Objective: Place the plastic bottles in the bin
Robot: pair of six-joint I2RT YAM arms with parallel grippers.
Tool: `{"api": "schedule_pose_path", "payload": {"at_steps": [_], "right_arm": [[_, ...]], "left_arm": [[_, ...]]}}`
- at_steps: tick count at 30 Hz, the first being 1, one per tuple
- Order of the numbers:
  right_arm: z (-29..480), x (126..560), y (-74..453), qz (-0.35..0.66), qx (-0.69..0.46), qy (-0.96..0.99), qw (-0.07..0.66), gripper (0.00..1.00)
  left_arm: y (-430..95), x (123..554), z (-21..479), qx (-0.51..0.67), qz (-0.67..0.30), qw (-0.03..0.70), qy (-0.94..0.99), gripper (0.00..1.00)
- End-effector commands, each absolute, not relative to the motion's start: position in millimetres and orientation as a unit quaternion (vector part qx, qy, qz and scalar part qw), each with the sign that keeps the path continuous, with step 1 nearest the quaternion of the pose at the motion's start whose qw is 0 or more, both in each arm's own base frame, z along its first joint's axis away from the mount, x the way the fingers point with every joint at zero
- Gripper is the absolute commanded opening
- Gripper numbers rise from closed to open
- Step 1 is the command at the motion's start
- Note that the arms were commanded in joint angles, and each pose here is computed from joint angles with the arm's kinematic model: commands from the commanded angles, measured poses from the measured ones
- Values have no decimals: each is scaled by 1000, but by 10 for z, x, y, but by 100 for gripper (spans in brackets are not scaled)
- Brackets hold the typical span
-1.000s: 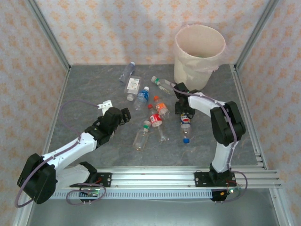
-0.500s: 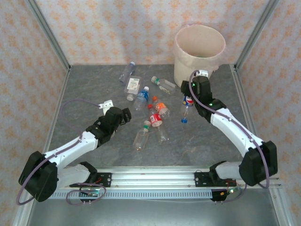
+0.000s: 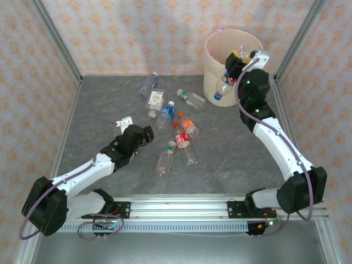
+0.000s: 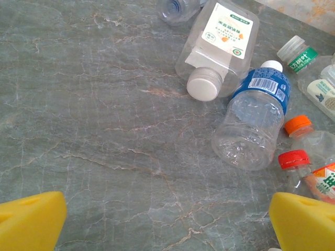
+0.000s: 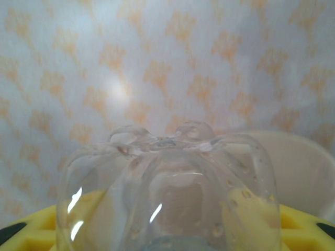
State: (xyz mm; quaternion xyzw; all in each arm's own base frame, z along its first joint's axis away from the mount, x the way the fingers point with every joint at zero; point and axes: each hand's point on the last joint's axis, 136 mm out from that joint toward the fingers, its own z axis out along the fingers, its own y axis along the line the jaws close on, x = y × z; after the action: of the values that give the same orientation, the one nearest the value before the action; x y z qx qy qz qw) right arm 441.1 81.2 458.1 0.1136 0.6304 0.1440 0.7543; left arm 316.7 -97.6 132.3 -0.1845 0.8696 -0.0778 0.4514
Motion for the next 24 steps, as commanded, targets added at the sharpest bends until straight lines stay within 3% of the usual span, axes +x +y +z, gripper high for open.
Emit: {"api": "schedule_pose_path", "payload": {"at_steps": [1, 14, 24], "right_arm": [[5147, 4405, 735, 140, 108, 563, 808, 42], [5603, 5037, 249, 44, 131, 533, 835, 41], [5437, 5687, 281, -12, 64, 571, 818, 40]], "left_arm": [[-891, 3183, 1446, -209, -79, 466, 856, 100], [-773, 3097, 1502, -227, -75, 481, 843, 100], [-697, 3055, 1487, -237, -65, 486, 839, 100]]}}
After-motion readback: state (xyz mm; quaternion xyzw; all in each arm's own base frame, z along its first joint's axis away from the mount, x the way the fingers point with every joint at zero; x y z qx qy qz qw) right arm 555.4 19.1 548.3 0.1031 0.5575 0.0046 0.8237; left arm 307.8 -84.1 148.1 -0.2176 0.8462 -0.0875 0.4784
